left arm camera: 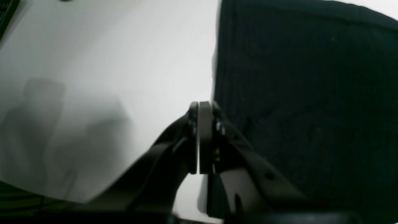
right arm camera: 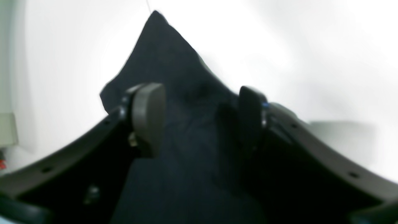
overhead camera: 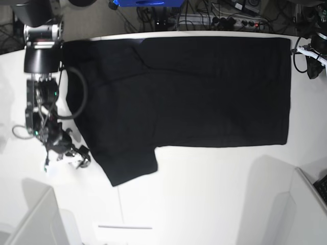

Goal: Fold the T-shirt properly
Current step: 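Move the right gripper to the hem corner beside the sleeve, then move the left gripper to the other hem corner and grasp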

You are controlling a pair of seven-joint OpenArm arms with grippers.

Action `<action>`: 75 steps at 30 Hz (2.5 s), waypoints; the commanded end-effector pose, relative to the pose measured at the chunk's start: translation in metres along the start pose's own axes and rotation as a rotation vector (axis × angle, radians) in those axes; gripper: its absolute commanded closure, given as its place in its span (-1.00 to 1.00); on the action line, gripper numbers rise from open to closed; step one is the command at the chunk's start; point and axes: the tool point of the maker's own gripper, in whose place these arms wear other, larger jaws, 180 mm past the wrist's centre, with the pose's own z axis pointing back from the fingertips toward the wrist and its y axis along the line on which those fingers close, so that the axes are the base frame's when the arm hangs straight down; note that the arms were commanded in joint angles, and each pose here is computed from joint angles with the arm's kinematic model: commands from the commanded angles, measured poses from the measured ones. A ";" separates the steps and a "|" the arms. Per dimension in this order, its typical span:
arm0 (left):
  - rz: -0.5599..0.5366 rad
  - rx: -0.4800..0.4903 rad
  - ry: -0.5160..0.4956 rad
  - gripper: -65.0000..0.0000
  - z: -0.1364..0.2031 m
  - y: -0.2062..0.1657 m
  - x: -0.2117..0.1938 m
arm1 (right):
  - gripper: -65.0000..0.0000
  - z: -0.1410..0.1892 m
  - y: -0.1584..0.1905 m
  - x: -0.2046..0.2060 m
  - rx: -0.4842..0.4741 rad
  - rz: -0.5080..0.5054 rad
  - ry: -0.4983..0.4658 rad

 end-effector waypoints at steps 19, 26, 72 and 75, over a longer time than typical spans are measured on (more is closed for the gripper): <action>0.000 0.070 -0.047 1.00 0.015 0.025 0.011 | -0.33 -0.075 0.029 0.023 -0.002 0.280 0.096; 0.000 0.067 -0.046 1.00 0.014 0.024 0.011 | -0.33 -0.083 0.028 -0.003 -0.011 0.259 0.152; -0.018 0.021 0.079 -0.41 -0.160 0.036 0.095 | 1.00 -0.086 0.027 -0.021 -0.028 0.355 0.201; 0.000 -0.027 0.055 -0.41 -0.177 0.022 0.102 | 1.00 -0.086 0.027 -0.021 -0.028 0.355 0.201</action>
